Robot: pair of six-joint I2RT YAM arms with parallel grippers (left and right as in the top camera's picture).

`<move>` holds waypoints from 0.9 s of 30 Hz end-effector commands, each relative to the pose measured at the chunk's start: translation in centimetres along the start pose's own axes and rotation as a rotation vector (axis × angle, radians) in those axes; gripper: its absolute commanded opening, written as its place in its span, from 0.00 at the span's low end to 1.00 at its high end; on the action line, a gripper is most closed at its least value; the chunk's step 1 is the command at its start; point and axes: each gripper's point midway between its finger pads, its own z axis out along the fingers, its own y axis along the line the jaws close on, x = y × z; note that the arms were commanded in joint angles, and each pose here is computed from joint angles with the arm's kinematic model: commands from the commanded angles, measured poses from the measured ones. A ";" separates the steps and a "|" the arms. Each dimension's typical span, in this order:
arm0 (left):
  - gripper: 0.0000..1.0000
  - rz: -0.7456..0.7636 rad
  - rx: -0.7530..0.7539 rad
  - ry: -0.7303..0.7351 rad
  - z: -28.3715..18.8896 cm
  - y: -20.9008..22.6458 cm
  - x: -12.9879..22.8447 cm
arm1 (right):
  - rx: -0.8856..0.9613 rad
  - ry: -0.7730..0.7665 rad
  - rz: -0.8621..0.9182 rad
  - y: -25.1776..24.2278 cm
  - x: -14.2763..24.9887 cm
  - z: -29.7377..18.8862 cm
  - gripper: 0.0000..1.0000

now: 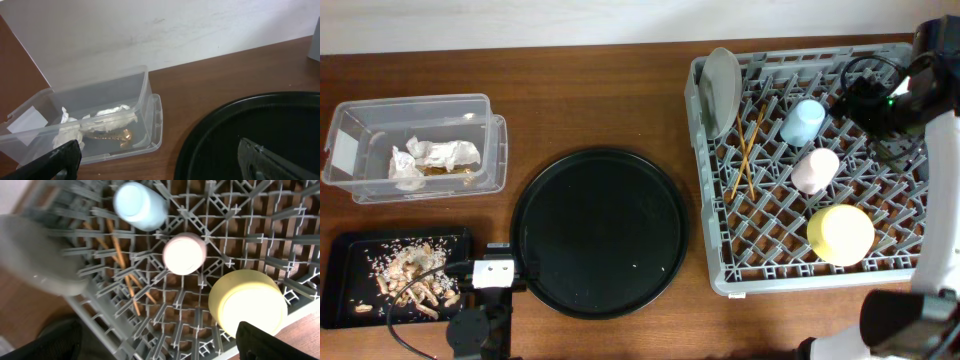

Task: Sort waste into correct bins and load items into the dishwasher rack

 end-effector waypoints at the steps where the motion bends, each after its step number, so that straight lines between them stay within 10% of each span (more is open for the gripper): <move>1: 0.99 0.015 -0.007 0.001 0.0 0.1 0.2 | -0.089 -0.150 -0.034 0.7 1.4 -6.4 0.98; 12: 0.99 0.015 -0.007 0.001 0.0 0.1 0.2 | -0.219 -0.483 -0.051 -2.4 6.6 -17.9 0.98; 27: 0.99 0.015 -0.007 0.001 0.0 0.1 0.2 | -0.670 -0.667 -0.310 -4.5 19.6 -6.6 0.98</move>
